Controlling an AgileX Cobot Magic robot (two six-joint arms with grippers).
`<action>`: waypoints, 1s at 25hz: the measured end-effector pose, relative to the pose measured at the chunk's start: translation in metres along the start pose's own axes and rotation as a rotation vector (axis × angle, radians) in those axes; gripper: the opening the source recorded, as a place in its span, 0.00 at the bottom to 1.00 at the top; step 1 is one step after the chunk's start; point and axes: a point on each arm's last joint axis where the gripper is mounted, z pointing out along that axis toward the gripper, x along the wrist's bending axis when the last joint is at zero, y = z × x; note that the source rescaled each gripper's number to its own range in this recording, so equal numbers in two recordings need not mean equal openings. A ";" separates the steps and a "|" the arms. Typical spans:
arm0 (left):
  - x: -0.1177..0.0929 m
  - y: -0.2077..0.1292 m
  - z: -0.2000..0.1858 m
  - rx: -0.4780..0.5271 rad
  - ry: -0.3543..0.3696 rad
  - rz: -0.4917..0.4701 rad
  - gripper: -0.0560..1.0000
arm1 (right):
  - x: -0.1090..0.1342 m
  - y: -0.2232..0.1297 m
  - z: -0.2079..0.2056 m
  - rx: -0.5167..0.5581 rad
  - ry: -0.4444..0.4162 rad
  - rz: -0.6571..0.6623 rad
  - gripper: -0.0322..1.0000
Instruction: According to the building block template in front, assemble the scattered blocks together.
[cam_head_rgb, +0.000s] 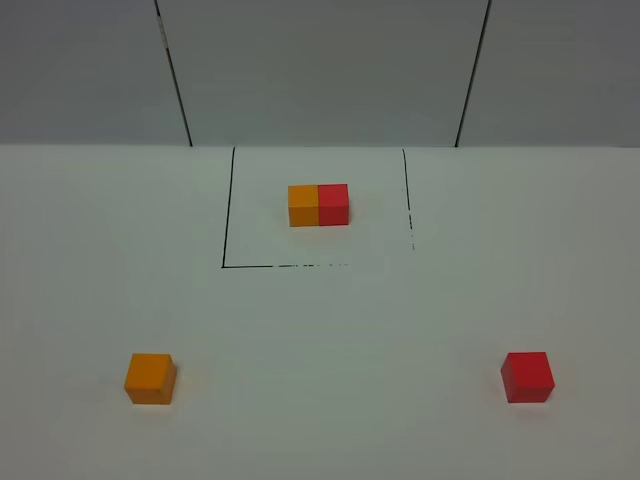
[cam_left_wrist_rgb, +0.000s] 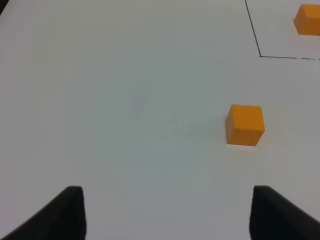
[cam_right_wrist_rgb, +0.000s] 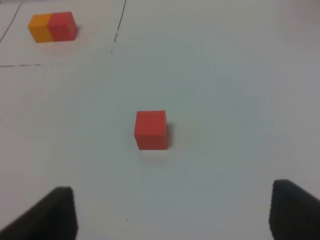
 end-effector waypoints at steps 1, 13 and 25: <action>0.000 0.000 0.000 0.000 0.000 0.000 0.49 | 0.000 0.000 0.000 0.000 0.000 0.000 0.59; 0.000 0.000 0.000 0.000 0.000 0.000 0.48 | 0.000 0.000 0.000 0.000 0.000 0.000 0.59; 0.000 0.012 0.014 0.109 0.004 -0.012 0.54 | 0.000 0.000 0.000 0.000 0.000 0.000 0.59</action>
